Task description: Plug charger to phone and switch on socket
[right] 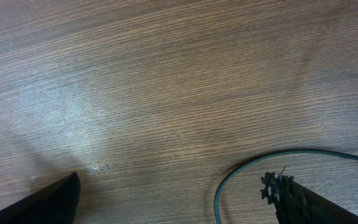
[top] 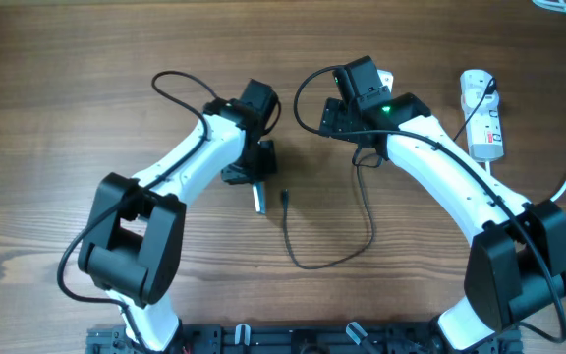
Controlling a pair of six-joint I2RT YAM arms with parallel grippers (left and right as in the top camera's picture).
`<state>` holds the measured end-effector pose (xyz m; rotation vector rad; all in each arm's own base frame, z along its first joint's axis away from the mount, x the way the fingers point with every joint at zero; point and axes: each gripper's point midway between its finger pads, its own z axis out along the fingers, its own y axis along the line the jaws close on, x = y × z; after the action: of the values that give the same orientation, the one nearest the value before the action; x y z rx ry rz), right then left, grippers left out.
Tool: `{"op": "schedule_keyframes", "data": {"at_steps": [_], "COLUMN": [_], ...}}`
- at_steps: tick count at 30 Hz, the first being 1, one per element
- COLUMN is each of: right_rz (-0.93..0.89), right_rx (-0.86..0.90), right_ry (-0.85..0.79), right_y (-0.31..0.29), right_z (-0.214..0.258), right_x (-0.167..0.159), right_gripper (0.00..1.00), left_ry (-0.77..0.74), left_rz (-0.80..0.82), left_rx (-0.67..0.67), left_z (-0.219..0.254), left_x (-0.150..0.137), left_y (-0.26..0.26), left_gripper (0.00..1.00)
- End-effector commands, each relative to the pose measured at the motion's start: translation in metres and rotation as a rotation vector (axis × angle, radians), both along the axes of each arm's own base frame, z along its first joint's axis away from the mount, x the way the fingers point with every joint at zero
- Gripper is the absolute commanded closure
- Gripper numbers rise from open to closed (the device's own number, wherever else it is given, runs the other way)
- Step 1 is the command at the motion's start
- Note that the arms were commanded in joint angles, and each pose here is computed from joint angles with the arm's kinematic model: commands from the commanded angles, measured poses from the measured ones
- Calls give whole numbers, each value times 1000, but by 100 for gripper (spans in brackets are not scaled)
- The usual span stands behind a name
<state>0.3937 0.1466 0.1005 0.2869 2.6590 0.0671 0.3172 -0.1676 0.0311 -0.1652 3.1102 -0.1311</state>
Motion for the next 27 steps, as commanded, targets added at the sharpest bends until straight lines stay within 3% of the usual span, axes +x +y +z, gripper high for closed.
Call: {"op": "schedule_keyframes", "data": {"at_steps": [1, 17, 23, 27], "right_rz": [-12, -11, -12, -11], "right_rx": [-32, -32, -32, -32], "right_ry": [3, 4, 3, 3], "right_y": [-6, -6, -6, -6], "right_z": [-6, -6, -6, -6], "right_x": [2, 2, 2, 2], "right_gripper": [0, 0, 0, 0], "left_ry": [-24, -42, -52, -55], "left_rz": [7, 5, 5, 5], "left_rx": [76, 68, 63, 61], "left_z": [-5, -16, -16, -16], "left_x": [0, -2, 1, 2], "left_y": [4, 2, 1, 0], "left_gripper": [95, 94, 80, 83]}}
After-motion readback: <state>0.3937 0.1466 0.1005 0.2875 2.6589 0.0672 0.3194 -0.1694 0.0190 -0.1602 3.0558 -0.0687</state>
